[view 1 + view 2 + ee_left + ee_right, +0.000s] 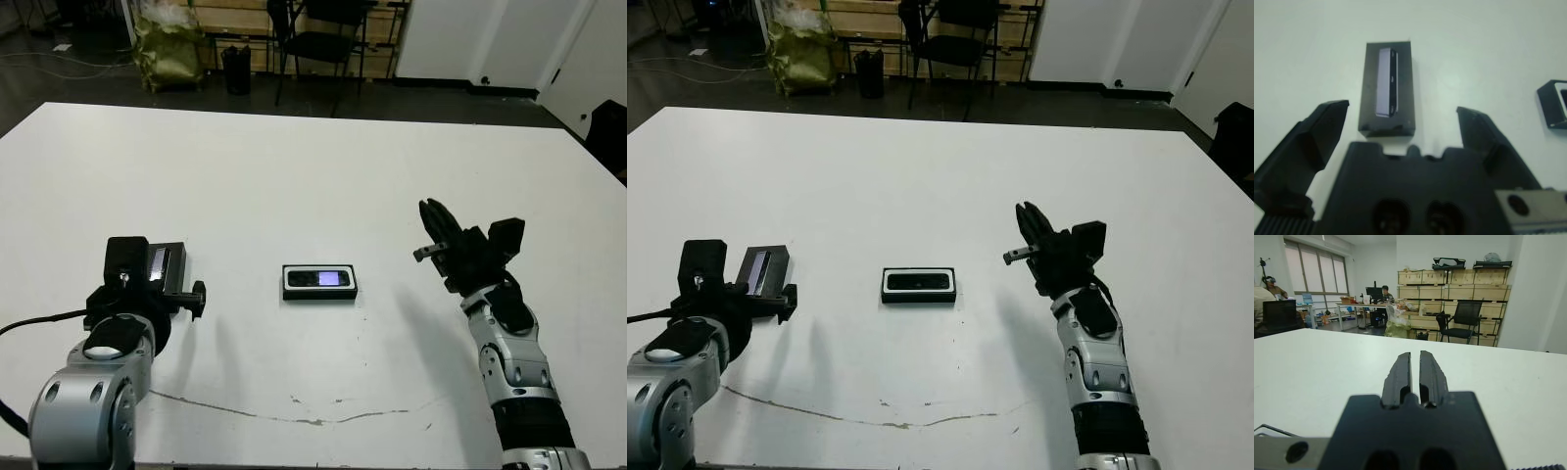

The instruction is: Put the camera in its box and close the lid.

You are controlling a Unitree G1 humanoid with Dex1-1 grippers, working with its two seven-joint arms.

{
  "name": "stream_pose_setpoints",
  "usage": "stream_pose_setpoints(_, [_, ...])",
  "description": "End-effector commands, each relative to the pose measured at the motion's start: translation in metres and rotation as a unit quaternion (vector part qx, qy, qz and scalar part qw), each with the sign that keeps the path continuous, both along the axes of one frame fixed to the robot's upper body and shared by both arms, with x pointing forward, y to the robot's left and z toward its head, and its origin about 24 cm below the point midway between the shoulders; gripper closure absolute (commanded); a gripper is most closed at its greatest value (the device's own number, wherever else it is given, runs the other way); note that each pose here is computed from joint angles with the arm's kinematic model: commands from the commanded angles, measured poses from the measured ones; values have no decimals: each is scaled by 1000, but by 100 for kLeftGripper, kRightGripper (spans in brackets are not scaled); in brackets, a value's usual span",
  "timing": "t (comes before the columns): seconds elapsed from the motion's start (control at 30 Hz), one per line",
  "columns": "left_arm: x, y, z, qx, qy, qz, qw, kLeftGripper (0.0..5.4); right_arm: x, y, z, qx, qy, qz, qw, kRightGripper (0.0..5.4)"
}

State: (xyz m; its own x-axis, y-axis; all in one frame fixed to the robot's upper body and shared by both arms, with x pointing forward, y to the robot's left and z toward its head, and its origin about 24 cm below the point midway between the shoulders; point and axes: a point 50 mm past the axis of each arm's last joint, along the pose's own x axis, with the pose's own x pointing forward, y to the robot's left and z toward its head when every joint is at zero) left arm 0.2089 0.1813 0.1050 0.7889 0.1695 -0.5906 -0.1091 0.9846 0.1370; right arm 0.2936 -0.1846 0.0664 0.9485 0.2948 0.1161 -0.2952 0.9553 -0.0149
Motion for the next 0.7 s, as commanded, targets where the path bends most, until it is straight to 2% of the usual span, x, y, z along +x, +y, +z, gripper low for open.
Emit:
stream_pose_setpoints(0.03, [-1, -2, -2, -17, 10, 10, 1000, 2, -2, -2, -4, -3, 20, -10, 1000, 540])
stream_pose_setpoints(0.3, [0, 1, -11, -5, 39, -9, 999, 2, -3, -3, -4, -2, 25, -9, 1000, 540])
stream_pose_setpoints(0.7, [4, 12, -28, 12, 57, 15, 998, 2, -3, -3, -2, -7, 19, -10, 1000, 540])
